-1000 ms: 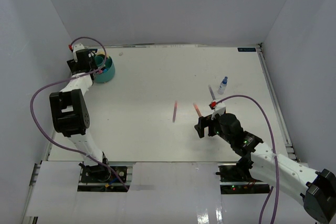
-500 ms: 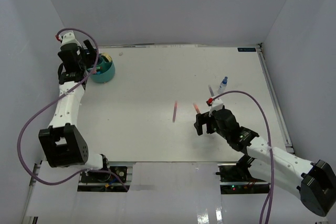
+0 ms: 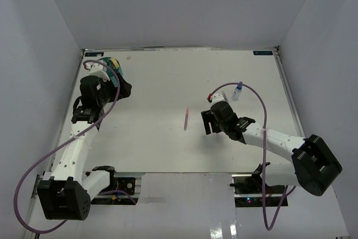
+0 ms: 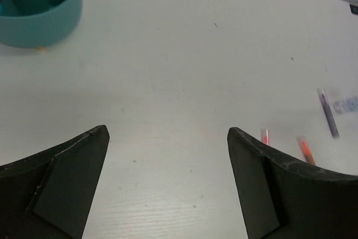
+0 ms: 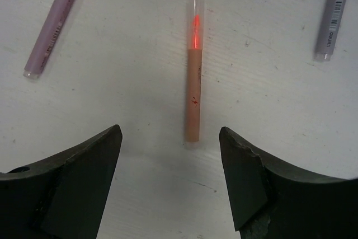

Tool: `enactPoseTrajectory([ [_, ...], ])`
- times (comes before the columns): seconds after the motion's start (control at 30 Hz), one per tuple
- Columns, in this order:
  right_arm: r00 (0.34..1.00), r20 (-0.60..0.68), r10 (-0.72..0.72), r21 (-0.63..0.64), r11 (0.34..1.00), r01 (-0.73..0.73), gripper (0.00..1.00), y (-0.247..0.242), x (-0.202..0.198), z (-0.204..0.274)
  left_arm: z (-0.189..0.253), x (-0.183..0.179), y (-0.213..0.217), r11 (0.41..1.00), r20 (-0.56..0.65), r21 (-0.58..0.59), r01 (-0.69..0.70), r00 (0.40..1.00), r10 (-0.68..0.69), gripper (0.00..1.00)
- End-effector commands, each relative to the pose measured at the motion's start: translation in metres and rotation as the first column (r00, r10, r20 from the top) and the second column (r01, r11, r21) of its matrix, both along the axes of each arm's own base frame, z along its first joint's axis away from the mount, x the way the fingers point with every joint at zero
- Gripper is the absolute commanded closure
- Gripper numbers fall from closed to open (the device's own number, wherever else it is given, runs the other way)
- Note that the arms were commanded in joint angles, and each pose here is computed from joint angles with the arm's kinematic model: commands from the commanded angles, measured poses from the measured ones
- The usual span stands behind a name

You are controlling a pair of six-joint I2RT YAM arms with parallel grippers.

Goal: Sort the stationery into containers
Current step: Pick up the pen from the center of the board.

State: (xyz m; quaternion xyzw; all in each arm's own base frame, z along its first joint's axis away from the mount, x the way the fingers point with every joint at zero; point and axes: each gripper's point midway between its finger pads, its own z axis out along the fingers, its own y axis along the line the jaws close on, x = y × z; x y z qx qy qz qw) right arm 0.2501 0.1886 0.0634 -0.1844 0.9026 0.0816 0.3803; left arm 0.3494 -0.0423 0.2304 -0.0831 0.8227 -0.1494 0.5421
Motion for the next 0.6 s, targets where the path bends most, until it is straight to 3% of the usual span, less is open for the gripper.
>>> enactPoseTrajectory([
  [0.0, 1.000, -0.018, -0.003, -0.033, 0.999, 0.002, 0.24, 0.004, 0.010, -0.001, -0.003, -0.016, -0.029, 0.993, 0.007, -0.029, 0.115, 0.993, -0.115, 0.02],
  [0.3, 0.993, -0.115, -0.021, -0.108, 0.994, 0.008, 0.35, 0.002, 0.008, -0.038, -0.038, -0.031, -0.047, 0.980, -0.057, -0.062, 0.189, 0.980, -0.192, 0.02],
  [0.57, 0.988, -0.155, -0.016, -0.154, 0.988, -0.008, 0.64, -0.002, 0.006, -0.053, -0.038, -0.039, -0.069, 0.955, -0.074, -0.152, 0.254, 0.961, -0.267, 0.02],
])
